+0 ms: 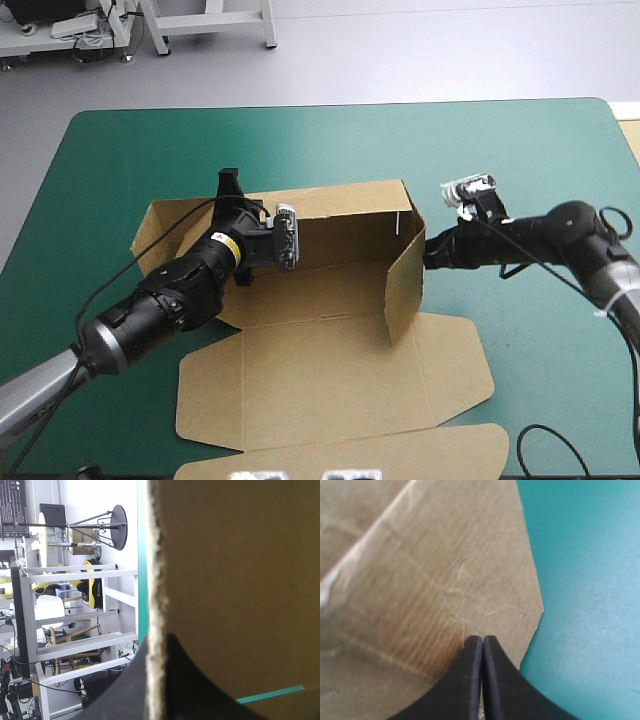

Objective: Fold the box

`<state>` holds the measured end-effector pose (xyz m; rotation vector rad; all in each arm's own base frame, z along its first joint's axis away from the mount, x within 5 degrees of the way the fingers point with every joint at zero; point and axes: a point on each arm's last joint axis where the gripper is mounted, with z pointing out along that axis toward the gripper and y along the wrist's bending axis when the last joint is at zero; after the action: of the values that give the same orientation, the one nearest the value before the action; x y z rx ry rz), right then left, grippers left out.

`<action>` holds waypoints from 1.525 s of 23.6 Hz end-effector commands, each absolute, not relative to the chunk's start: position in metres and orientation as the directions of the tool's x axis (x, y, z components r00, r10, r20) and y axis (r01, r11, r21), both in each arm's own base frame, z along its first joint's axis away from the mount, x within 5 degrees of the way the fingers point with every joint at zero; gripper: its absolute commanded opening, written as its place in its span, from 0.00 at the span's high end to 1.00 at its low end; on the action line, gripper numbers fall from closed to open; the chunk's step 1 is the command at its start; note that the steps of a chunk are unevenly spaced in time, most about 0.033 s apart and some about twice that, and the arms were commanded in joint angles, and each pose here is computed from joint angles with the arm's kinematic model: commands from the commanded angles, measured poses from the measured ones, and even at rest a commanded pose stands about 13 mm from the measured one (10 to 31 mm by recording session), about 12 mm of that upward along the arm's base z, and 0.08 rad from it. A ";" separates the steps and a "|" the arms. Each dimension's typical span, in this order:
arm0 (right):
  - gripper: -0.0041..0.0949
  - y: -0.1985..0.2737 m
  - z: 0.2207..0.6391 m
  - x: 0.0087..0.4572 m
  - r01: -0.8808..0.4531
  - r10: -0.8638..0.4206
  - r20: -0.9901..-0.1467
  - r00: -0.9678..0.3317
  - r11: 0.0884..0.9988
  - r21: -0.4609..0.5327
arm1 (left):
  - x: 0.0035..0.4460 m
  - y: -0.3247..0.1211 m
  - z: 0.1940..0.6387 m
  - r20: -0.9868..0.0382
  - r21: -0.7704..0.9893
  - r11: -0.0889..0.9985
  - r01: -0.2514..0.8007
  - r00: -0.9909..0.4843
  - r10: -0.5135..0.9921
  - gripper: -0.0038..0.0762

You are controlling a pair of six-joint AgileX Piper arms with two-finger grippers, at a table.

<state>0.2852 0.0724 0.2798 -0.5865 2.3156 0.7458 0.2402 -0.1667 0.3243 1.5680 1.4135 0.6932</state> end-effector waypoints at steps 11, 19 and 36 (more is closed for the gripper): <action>0.78 0.078 0.273 0.229 -0.775 -0.255 -0.902 -0.350 0.619 0.126 | 0.238 -0.165 0.342 -0.096 0.916 -0.007 0.401 0.236 0.967 0.96; 0.24 0.102 0.276 0.231 -0.780 -0.315 -0.912 -0.263 0.626 0.008 | 0.238 -0.170 0.344 -0.070 0.928 -0.047 0.370 0.297 0.952 0.96; 0.98 0.133 0.291 0.238 -0.612 -0.295 -0.916 -0.273 0.788 -0.071 | 0.223 -0.189 0.360 -0.385 0.887 0.185 0.424 0.454 0.804 0.79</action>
<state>0.2395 0.1287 0.2712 -0.6828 1.9425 0.3184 0.2350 -0.1823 0.3297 1.5406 1.3059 0.4861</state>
